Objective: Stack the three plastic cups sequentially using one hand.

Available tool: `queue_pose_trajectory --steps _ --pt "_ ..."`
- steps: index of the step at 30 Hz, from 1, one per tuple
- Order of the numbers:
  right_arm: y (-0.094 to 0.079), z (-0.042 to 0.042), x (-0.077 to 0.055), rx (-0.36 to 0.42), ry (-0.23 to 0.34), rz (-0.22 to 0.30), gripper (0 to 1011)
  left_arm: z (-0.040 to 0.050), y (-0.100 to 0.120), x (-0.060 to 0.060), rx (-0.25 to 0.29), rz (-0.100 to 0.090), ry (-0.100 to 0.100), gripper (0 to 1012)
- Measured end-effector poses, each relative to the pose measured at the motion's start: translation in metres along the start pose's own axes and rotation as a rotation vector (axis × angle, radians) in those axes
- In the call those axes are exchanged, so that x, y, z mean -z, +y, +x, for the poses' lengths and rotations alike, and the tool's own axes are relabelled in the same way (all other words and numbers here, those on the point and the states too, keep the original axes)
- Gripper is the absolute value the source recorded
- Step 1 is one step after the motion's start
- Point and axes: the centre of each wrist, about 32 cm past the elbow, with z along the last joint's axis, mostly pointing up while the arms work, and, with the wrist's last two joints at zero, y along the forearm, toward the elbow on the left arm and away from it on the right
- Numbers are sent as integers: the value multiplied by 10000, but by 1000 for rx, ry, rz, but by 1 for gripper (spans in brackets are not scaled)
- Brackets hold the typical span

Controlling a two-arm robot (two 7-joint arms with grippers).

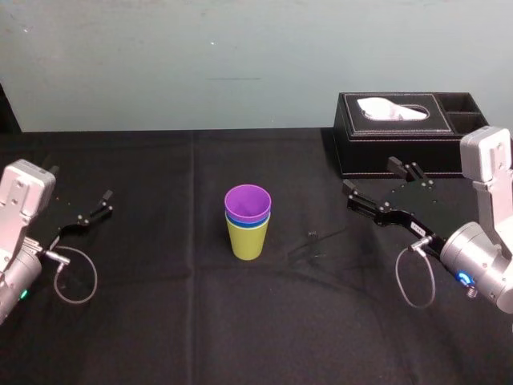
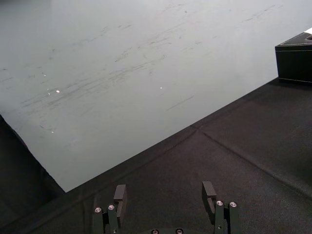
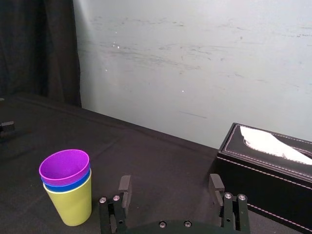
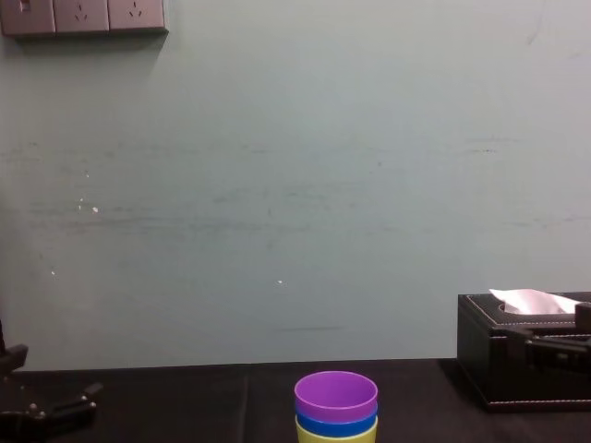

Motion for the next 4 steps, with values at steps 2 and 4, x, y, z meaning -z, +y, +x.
queue_pose_trajectory --steps 2,4 --pt "0 0 -1 0 0 0 1003 0 0 0 0 0 0 1010" --pt "1 0 -2 -1 0 0 1002 0 0 0 0 0 0 1010"
